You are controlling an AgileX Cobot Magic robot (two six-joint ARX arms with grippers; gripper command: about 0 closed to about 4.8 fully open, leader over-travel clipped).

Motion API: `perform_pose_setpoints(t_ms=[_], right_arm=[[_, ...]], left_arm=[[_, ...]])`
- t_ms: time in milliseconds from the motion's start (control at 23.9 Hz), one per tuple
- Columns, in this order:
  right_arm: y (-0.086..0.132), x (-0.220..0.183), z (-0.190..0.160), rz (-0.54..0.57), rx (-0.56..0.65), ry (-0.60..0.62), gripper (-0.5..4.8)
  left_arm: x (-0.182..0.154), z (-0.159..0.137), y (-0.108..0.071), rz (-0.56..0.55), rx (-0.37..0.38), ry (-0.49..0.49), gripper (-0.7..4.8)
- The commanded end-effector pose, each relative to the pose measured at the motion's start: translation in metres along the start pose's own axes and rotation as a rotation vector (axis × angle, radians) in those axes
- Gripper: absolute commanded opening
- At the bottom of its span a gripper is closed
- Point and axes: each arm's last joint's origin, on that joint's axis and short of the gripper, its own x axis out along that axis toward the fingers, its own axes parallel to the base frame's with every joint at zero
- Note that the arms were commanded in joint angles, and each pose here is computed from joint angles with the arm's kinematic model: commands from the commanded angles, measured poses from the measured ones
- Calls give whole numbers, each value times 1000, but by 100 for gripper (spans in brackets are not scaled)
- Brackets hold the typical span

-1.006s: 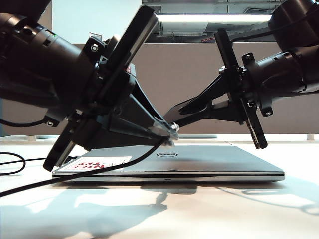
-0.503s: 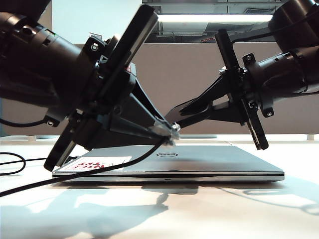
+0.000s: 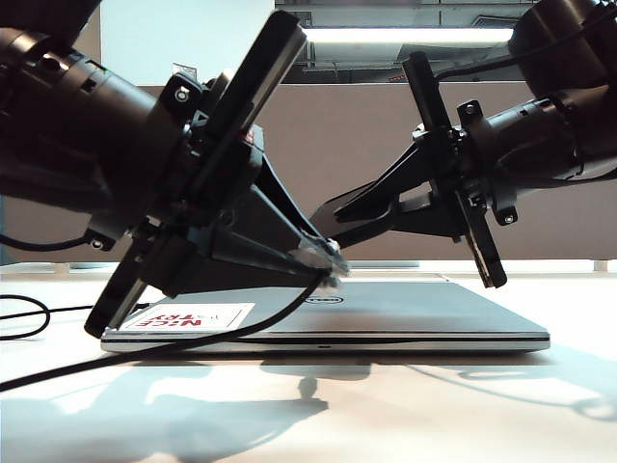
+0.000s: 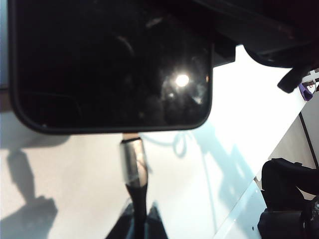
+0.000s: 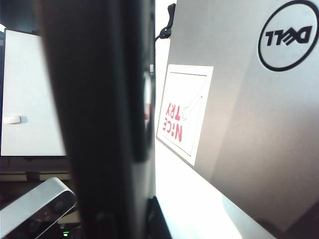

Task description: Pick up the charging cable and the phone, plug the charging cable into the charging port on the phone, and finally place them back on the table.

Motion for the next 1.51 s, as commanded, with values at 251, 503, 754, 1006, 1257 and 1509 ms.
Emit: perform_pose_setpoints(t_ms=[251, 503, 754, 1006, 1257, 1509], right_arm=[[7, 0, 0, 70, -77, 49, -5], [6, -2, 1, 83, -93, 65, -5], [0, -5, 0, 72, -77, 93, -5], [2, -4, -1, 77, -80, 104, -5], [1, -7, 4, 67, -93, 66, -5], [3, -20, 11, 47, -98, -1, -5]], left_arm=[[-1, 6, -4, -26, 4, -47, -7], [-1, 6, -4, -26, 4, -47, -6], [-1, 6, -4, -25, 5, -47, -7], [-1, 6, -4, -30, 6, -50, -7], [-1, 6, -5, -33, 7, -52, 153], [-5, 9, -9, -56, 19, -72, 217]])
